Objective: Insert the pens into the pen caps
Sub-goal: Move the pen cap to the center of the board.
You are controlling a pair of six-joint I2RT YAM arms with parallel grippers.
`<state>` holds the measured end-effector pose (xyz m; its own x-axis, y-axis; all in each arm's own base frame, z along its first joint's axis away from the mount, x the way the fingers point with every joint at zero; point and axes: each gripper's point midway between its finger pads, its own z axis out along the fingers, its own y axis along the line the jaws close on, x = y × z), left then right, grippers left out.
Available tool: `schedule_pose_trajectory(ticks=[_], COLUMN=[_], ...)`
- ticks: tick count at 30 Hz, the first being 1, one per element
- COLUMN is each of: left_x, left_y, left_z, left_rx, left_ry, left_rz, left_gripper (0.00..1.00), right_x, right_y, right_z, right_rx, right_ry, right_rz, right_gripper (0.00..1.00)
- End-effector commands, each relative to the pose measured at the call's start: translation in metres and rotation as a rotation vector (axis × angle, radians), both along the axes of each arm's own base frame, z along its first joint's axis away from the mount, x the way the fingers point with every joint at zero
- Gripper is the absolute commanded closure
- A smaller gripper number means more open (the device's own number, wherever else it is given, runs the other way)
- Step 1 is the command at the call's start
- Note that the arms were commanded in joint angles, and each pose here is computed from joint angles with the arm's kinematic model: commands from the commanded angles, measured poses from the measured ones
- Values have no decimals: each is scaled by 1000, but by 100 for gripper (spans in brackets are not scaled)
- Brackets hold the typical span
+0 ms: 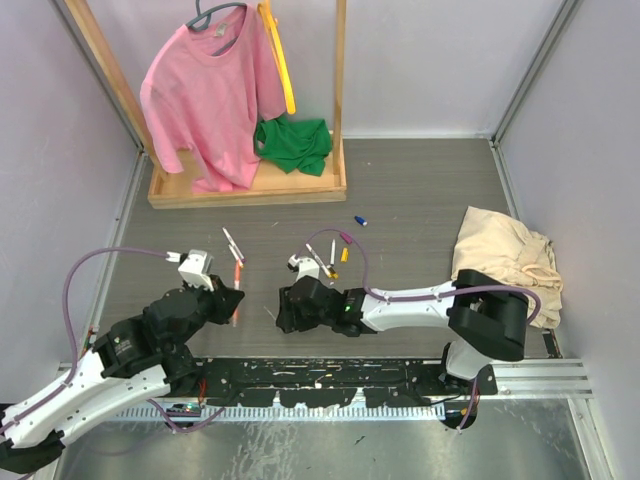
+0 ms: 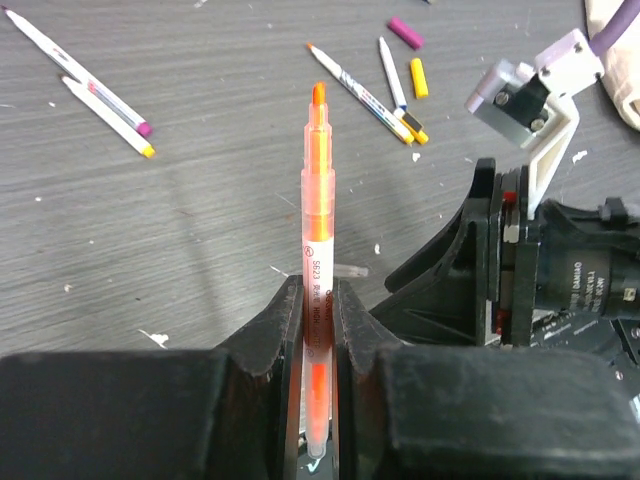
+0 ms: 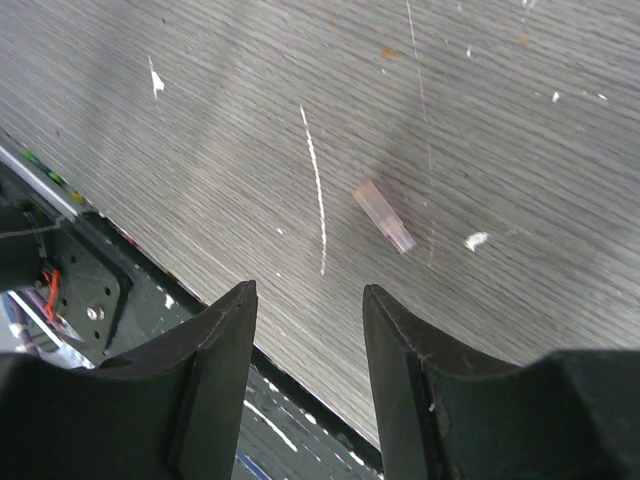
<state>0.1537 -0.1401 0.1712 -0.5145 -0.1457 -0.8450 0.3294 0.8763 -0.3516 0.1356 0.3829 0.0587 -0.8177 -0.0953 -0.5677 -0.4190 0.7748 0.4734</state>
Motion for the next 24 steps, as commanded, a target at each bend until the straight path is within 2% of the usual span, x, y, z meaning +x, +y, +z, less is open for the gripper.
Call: schedule_pose_trajectory(ticks=[1,11,18,24], left_x=[11,13,12,12], left_y=[20,30,31,28], left_z=[19,22,22,21], left_rx=[27,9,2,11], left_ry=[-64,-96,-99,-90], left_rz=[99,140,139,127], left_gripper=[100,100,100,100], right_x=[8,12,27,32], right_y=[29,34,17,15], right_z=[18,-7,-19,-24], right_rx=[137,88,-16,-42], right_ry=[4,43,13,10], right_rz=[-48,-76,-170,-184], right_gripper=[47,44,42,42])
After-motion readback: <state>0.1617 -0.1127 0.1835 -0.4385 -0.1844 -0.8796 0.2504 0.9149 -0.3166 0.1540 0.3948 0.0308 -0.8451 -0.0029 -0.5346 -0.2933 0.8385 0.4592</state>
